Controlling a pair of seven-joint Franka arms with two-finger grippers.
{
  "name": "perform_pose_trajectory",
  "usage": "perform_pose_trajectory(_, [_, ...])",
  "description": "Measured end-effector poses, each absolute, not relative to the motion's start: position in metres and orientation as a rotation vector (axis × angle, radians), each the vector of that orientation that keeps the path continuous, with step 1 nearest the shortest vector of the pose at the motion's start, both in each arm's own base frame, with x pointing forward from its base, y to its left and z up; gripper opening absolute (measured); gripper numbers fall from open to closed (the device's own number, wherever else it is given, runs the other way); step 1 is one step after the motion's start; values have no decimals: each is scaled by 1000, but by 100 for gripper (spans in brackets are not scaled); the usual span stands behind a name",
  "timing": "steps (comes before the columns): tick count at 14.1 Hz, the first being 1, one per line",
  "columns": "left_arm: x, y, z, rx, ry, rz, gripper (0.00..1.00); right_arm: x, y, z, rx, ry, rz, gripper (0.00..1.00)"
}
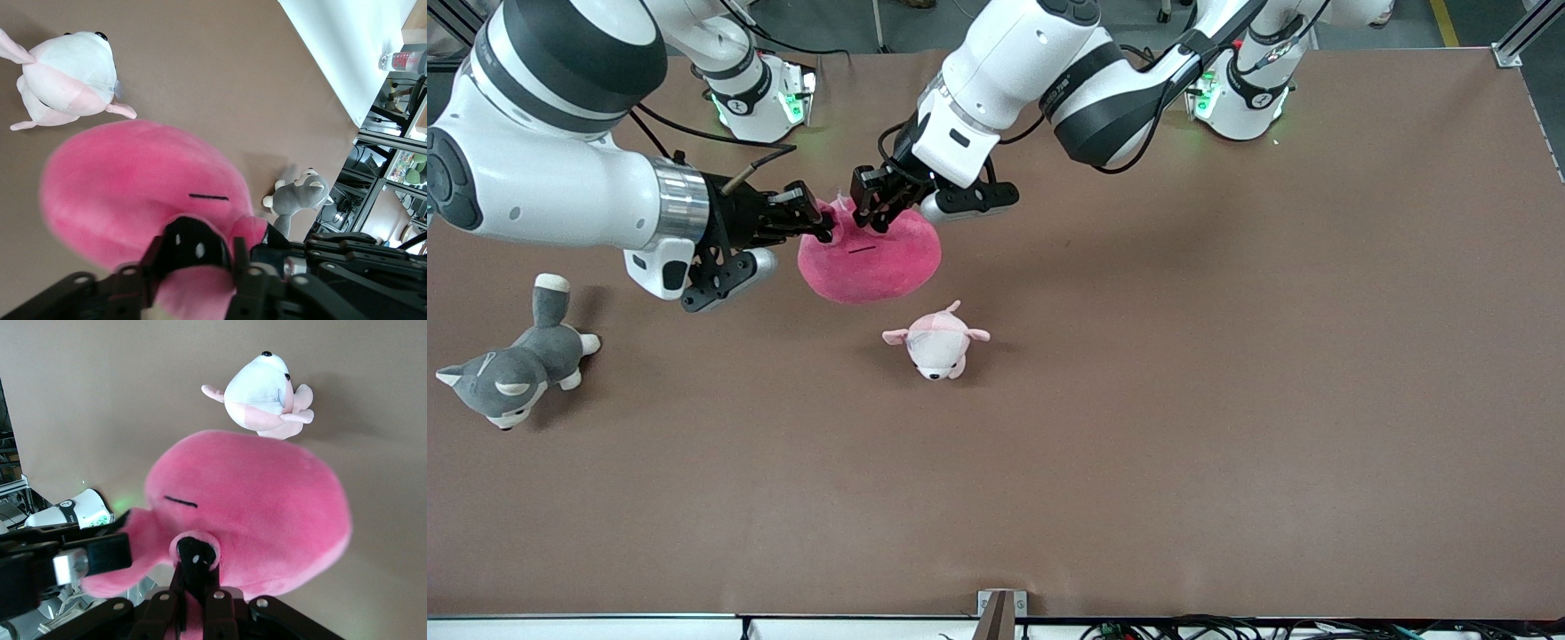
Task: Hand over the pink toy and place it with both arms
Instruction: 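Open the left gripper and withdraw it while the right gripper carries toy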
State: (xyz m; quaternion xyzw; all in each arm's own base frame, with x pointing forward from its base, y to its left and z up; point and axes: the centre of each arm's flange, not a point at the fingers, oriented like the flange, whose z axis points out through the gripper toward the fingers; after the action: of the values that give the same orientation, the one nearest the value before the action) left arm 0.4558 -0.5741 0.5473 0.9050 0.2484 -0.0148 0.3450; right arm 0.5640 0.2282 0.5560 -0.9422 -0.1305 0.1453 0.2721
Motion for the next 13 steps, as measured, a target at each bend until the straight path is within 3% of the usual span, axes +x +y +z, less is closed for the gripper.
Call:
perform_pose_trajectory(3, [473,-556,544,2414,690,-57,85,564,229,556,-2537,-354,390,13])
perform_pose_trajectory(5, [497,-525,547,2476,749,-30,100,564,227,557,-2542,-352,388,13])
perform_pose_trajectory(9, [536,-437,553,2759,796,84,100,578,180,553,-2604,-310,369,13])
perform_pose_trajectory(13, [588,-304,569,2944,659,74,100,600,75,545,-2622,-250,291,13])
